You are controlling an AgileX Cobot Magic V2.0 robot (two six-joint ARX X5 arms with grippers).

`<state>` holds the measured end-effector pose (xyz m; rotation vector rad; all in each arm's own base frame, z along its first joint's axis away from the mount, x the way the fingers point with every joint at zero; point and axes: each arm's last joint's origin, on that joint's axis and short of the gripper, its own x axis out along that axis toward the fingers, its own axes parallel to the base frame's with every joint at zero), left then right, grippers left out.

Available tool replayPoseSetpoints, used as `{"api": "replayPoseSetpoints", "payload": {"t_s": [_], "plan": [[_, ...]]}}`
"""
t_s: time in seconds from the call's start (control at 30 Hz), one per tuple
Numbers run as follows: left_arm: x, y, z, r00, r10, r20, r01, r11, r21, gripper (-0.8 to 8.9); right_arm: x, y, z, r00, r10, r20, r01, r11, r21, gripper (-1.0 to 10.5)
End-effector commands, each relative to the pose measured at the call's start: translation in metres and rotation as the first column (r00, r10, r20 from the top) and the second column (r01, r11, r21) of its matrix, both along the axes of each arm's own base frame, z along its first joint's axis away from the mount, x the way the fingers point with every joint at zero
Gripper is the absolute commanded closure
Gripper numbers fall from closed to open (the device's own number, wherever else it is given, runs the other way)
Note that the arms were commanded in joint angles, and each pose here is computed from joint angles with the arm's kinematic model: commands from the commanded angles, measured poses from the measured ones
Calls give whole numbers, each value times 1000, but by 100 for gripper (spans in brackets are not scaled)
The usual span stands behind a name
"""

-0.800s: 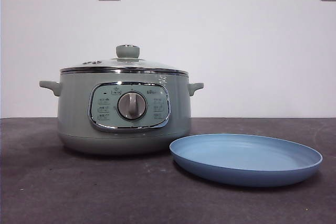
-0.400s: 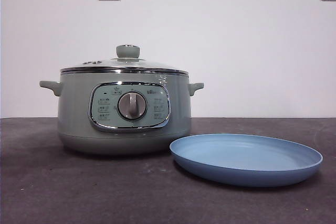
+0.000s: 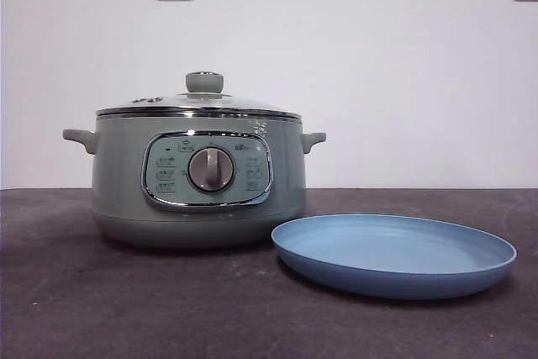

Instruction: Take the potato out from the steamer,put the potato on the plate,close the lid

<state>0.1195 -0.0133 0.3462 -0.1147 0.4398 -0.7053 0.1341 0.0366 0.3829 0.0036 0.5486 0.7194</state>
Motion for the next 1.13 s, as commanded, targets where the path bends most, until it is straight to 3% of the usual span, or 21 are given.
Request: {"api": "replayPoseSetpoints", "payload": {"t_s": [0.03,0.33,0.67,1.13], "plan": [[2,-1,6,998,-3,62,2,1000,14,121,2,1,0,1000,1,-4,-1,1000,5,290],[44,-15,26,996,-59,70,56,997,55,121,10,2,-3,999,-2,-37,2,1000,4,290],[127,-62,35,986,-141,86,122,973,197,122,12,2,-4,999,-1,-44,1,1000,3,290],[219,-120,-18,989,-148,-10,142,929,342,122,12,2,-5,999,-4,-50,4,1000,8,291]]}}
